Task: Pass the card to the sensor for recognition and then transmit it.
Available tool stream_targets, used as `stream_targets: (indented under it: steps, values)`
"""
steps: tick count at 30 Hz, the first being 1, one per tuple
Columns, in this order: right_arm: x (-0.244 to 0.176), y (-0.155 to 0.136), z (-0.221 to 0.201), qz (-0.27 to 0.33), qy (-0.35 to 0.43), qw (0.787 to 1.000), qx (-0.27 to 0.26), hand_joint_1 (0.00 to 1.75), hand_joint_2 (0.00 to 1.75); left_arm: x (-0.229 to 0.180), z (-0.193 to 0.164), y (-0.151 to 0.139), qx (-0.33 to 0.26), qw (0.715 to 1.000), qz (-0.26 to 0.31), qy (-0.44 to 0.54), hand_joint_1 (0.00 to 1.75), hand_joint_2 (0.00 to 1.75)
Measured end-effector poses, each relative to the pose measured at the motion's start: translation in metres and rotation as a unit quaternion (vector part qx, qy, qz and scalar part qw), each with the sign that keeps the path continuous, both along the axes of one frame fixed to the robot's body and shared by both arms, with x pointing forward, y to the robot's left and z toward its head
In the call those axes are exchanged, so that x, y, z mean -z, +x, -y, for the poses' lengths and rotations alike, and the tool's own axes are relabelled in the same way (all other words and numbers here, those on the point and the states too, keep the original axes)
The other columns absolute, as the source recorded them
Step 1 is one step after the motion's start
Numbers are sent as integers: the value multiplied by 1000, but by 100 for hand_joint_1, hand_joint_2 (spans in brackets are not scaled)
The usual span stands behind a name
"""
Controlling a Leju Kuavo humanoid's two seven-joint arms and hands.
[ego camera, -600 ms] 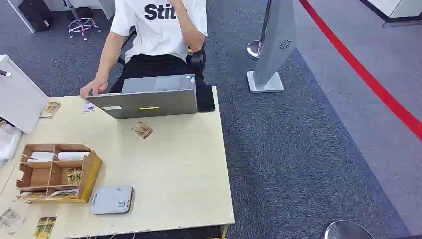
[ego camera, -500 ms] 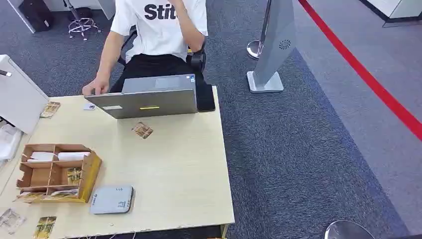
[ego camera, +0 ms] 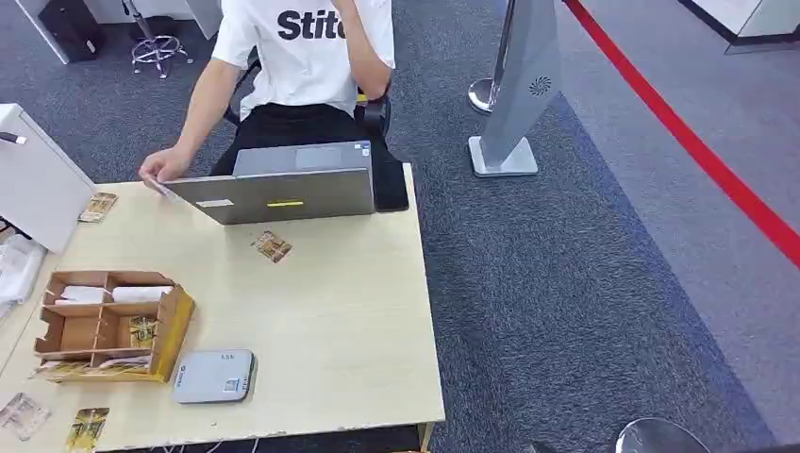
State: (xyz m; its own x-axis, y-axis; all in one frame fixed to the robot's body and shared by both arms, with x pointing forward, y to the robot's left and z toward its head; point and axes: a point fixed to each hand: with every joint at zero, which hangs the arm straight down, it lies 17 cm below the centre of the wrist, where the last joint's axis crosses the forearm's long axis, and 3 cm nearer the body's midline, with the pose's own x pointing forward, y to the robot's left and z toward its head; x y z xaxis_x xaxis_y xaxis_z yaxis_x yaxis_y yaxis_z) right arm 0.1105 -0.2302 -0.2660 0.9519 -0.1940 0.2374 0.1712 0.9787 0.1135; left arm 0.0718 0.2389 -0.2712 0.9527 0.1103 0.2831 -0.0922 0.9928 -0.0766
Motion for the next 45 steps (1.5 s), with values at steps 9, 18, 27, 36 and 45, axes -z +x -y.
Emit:
stream_targets:
  steps: [9,18,27,36,45]
  values:
    - [-20,66,-29,-13,90,990,110,0,175,-7,35,21,-49,997,13,-51,0,175]
    - [-28,98,-28,-38,115,976,183,0,0,-11,43,36,-123,990,28,-70,0,175]
    - [-27,103,-18,-42,101,969,222,0,175,-11,35,41,-176,982,33,-67,0,175]
    - [-26,119,76,40,50,917,394,0,175,-11,14,47,-236,969,46,-62,0,175]
    - [-28,121,99,49,41,907,416,0,175,-11,9,48,-247,966,48,-59,0,175]
